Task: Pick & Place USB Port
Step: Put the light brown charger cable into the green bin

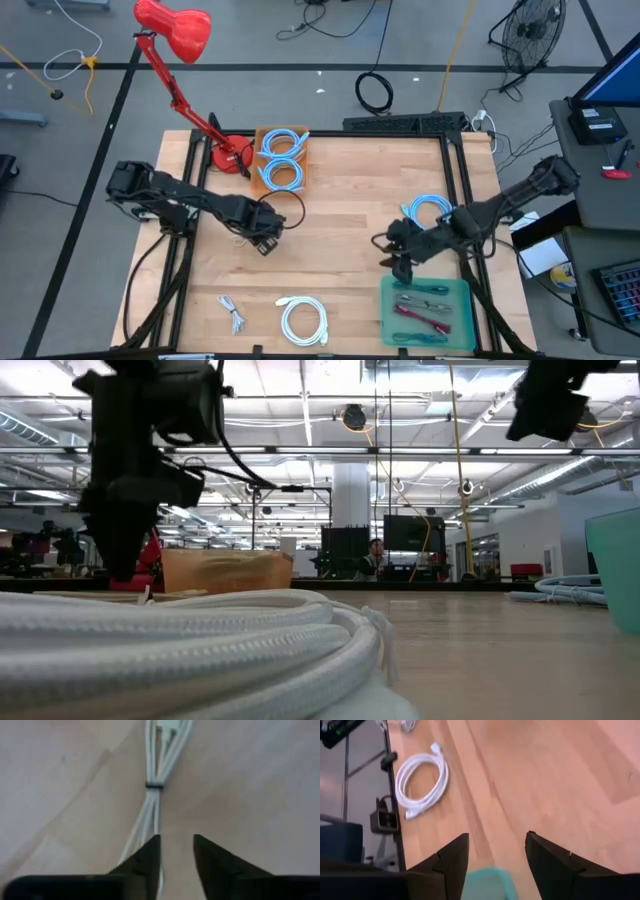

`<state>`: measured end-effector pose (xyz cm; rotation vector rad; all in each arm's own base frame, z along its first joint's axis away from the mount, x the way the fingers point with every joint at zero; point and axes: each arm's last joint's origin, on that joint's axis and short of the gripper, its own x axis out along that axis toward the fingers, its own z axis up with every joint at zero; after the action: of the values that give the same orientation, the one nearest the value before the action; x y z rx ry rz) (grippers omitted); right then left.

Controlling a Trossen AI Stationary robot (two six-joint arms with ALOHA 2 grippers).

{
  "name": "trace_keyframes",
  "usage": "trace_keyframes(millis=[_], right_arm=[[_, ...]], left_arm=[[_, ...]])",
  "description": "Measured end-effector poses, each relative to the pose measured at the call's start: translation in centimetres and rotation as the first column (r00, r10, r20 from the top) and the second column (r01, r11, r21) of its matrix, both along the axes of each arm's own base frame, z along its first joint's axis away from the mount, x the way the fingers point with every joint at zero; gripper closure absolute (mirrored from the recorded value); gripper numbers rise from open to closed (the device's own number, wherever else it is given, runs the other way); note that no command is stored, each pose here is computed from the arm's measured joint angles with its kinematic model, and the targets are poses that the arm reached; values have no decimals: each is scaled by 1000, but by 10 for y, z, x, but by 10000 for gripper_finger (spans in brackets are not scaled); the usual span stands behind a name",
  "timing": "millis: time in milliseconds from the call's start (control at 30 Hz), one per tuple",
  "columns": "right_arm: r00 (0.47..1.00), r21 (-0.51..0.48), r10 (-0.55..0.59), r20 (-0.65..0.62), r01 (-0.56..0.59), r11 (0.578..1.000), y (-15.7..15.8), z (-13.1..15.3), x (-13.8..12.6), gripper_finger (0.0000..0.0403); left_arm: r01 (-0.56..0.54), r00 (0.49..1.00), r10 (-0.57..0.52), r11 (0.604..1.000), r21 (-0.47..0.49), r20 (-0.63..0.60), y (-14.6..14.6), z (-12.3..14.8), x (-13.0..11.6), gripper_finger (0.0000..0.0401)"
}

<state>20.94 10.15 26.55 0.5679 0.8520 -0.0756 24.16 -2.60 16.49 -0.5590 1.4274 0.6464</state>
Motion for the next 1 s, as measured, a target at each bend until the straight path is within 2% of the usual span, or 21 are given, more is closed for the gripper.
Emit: trace_keyframes(millis=[167, 300, 400, 500, 533, 667, 733, 800, 867, 1000], right_arm=[[999, -2, -15, 37, 15, 1000, -7, 2, 6, 222], [995, 4, -41, 88, 41, 999, -8, 6, 10, 222], [987, 13, -65, 149, 63, 998, -7, 10, 14, 222], [971, 21, -99, 219, 96, 995, -7, 15, 17, 223], [964, 23, -113, 241, 110, 994, -7, 17, 19, 222], [930, 34, -171, 326, 169, 985, -8, 24, 23, 222], [908, 43, -186, 375, 183, 982, -7, 28, 25, 222], [884, 23, -175, 433, 183, 983, -8, 34, 28, 223], [857, 30, -172, 486, 181, 983, -9, 40, 30, 222], [803, 121, -254, 540, 225, 967, -17, 48, 36, 222]], left_arm=[[26, 999, -25, 999, 42, -26, 9, -20, -12, 215], [14, 1000, -13, 999, 51, -20, 13, -31, -20, 207], [-8, 1000, 8, 1000, 17, -6, 15, -37, -22, 253], [-14, 1000, 14, 1000, -15, 19, 14, -38, -21, 351], [-20, 999, 21, 1000, -20, 24, 14, -38, -20, 373], [-75, 995, 77, 997, -26, 68, 12, -28, -13, 392], [-77, 981, 81, 997, -31, 174, 8, -14, -1, 395], [-70, 940, 77, 997, -33, 332, 5, 13, 13, 399], [-41, 868, 47, 999, -23, 495, -1, 42, 20, 400], [-37, 656, 16, 999, 11, 754, -14, 97, 31, 400]])
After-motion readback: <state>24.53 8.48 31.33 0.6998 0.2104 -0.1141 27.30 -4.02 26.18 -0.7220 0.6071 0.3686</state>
